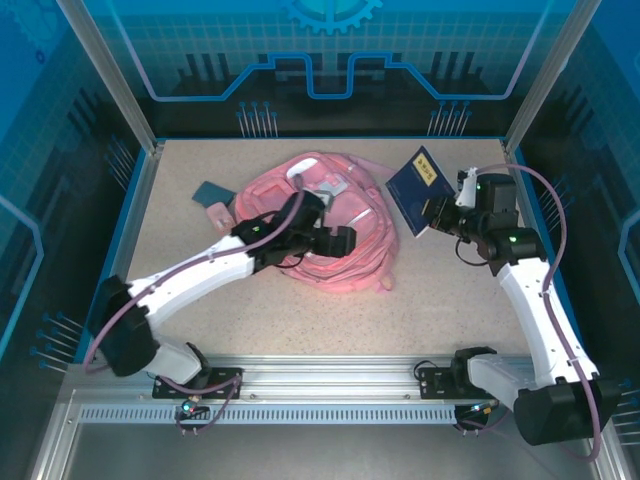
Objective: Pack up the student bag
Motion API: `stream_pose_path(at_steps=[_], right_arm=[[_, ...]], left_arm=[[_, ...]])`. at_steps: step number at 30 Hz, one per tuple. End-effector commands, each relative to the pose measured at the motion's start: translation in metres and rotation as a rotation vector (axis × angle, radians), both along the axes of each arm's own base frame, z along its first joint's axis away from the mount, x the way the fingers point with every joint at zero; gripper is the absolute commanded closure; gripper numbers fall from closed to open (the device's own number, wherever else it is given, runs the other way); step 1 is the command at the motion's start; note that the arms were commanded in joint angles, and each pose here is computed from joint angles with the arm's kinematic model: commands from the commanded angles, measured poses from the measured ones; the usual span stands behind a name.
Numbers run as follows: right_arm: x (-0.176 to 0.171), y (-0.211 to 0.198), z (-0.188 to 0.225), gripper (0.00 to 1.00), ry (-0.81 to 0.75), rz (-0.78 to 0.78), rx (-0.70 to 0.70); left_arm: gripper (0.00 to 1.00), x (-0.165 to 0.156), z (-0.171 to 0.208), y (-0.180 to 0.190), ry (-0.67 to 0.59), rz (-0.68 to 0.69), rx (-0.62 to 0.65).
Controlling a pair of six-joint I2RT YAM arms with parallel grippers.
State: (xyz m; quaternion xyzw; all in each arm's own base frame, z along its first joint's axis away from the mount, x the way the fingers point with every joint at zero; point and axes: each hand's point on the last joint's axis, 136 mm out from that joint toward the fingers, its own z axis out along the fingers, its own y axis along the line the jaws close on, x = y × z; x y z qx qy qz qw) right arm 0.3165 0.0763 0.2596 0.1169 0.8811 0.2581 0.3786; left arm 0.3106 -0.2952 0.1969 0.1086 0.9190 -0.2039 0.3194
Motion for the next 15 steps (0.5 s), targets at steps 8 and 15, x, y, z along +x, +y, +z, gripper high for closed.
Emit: stream_pose_path(at_steps=[8,15], right_arm=[[-0.008,-0.018,-0.008,0.87,0.031,-0.045,0.051],[-0.011,-0.019,-0.012,0.87,0.039,-0.054,0.066]], left_arm=[[0.14,0.004,-0.058,-0.016,0.049,-0.114,0.487],[0.30,0.017,-0.079,-0.018,0.067,-0.117,0.593]])
